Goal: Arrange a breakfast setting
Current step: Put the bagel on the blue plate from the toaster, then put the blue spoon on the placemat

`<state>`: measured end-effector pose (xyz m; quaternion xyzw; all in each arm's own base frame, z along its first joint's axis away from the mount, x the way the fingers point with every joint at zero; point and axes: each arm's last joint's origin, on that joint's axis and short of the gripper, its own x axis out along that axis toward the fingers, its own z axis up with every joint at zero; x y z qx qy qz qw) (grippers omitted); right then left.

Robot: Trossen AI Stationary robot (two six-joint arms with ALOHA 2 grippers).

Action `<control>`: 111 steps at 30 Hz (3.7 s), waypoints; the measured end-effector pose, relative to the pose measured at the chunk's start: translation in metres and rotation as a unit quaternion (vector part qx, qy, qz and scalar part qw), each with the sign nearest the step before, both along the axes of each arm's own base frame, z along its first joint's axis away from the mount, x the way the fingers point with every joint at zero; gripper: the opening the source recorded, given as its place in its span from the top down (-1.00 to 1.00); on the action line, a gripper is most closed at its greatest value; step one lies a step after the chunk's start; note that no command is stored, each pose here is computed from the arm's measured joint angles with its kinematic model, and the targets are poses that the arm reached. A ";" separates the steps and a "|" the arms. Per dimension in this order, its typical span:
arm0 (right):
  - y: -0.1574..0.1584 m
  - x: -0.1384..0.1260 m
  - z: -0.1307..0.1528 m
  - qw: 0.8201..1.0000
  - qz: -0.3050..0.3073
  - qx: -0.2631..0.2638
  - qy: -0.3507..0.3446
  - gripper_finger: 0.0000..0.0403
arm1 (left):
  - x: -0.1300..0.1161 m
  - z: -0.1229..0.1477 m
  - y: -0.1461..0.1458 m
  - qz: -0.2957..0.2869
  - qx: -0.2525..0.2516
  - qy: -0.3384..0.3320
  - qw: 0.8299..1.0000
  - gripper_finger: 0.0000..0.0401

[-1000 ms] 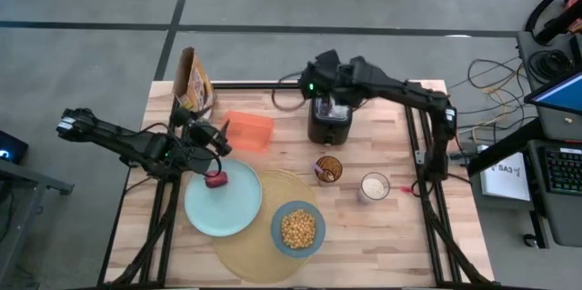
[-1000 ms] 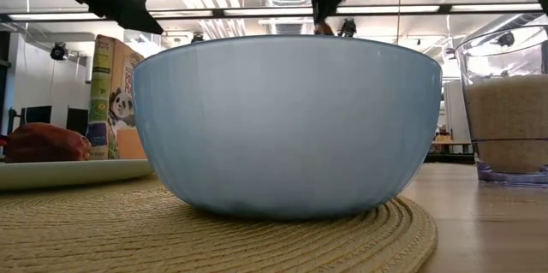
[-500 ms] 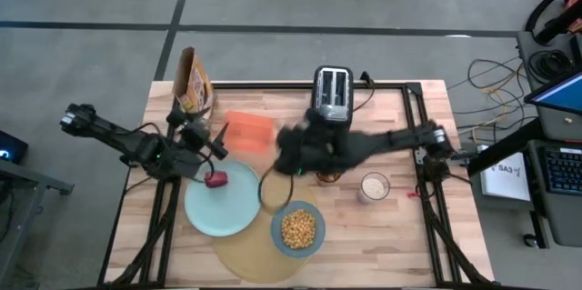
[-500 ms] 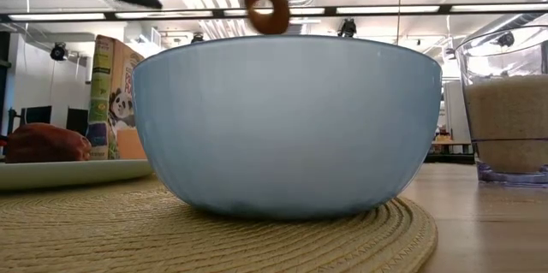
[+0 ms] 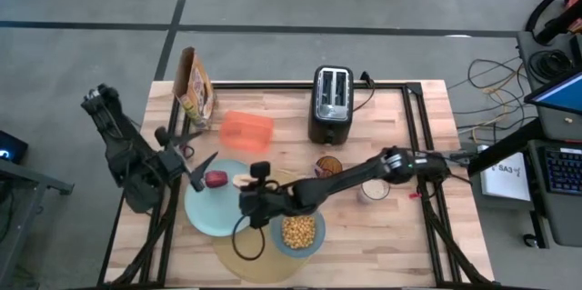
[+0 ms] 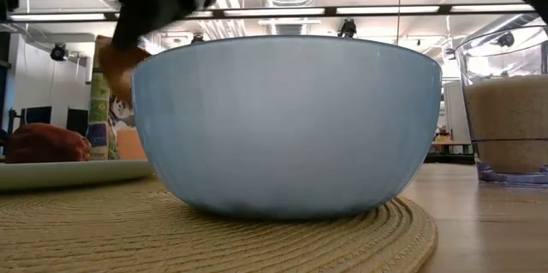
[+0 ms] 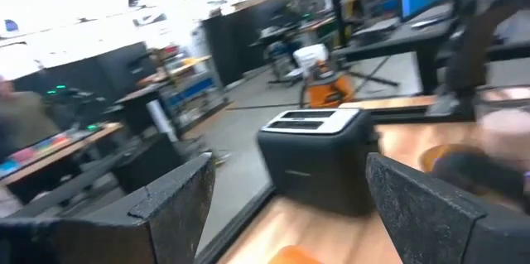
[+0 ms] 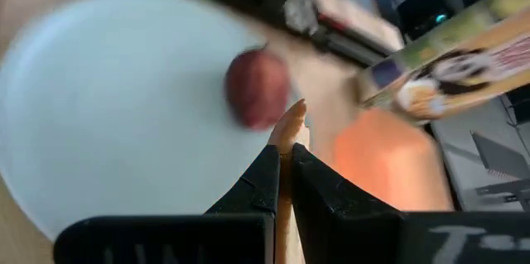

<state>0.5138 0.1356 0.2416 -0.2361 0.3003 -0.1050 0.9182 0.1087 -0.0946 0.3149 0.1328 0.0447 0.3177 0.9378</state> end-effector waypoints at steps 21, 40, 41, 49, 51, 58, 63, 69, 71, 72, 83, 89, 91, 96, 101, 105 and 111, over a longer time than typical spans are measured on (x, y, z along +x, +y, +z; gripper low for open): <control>0.006 0.022 -0.036 1.000 0.002 0.007 0.009 0.88 | -0.002 0.001 -0.003 -0.012 -0.009 -0.006 1.000 -0.47; 0.005 0.021 -0.022 1.000 -0.011 0.018 -0.008 0.33 | -0.002 0.001 -0.003 -0.011 -0.008 -0.006 1.000 -0.47; 0.005 0.020 -0.017 1.000 -0.012 0.019 -0.007 0.32 | -0.002 0.001 -0.003 -0.011 -0.008 -0.006 1.000 -0.47; -0.006 -0.010 0.021 0.995 -0.067 0.056 0.036 0.34 | -0.002 0.000 -0.003 -0.011 -0.005 -0.004 1.000 -0.47; -0.009 -0.020 0.031 0.992 -0.101 0.066 0.042 0.34 | -0.002 0.000 -0.003 -0.011 -0.005 -0.003 1.000 -0.47; -0.016 -0.058 0.061 0.975 -0.207 0.068 0.051 0.42 | -0.002 0.000 -0.002 -0.011 -0.003 -0.002 1.000 -0.47; -0.002 -0.084 0.075 0.969 -0.238 0.050 0.052 0.47 | -0.002 0.000 -0.002 -0.011 -0.002 -0.001 1.000 -0.47; 0.018 -0.110 0.090 0.968 -0.243 0.042 0.037 0.55 | -0.002 -0.001 -0.002 -0.011 -0.001 -0.001 1.000 -0.47; 0.022 -0.119 0.094 0.968 -0.247 0.039 0.025 0.59 | -0.002 -0.001 -0.002 -0.011 -0.001 -0.001 1.000 -0.47; 0.023 -0.123 0.096 0.967 -0.249 0.040 0.020 0.61 | -0.002 -0.001 -0.003 -0.011 -0.001 -0.001 1.000 -0.47; 0.011 -0.167 0.078 0.960 -0.272 0.051 -0.034 0.81 | -0.002 -0.001 -0.003 -0.011 -0.001 -0.001 1.000 -0.47; 0.000 -0.188 0.060 0.959 -0.260 0.089 -0.073 0.84 | -0.002 -0.001 -0.003 -0.010 0.000 0.000 1.000 -0.47; -0.005 -0.198 0.058 0.957 -0.249 0.119 -0.087 0.84 | -0.002 -0.001 -0.003 -0.011 0.000 0.000 1.000 -0.47; -0.022 -0.214 0.048 0.952 -0.207 0.200 -0.108 0.84 | -0.002 -0.001 -0.003 -0.011 0.000 0.000 1.000 -0.47; -0.042 -0.232 0.034 0.935 -0.239 0.230 -0.125 0.84 | -0.002 -0.001 -0.003 -0.011 0.000 0.000 1.000 -0.47; -0.049 -0.240 0.025 0.914 -0.266 0.268 -0.147 0.84 | -0.002 -0.001 -0.003 -0.011 0.006 0.004 1.000 -0.47; -0.049 -0.235 0.010 0.914 -0.261 0.285 -0.123 0.61 | -0.002 -0.001 -0.003 -0.011 0.006 0.005 1.000 -0.47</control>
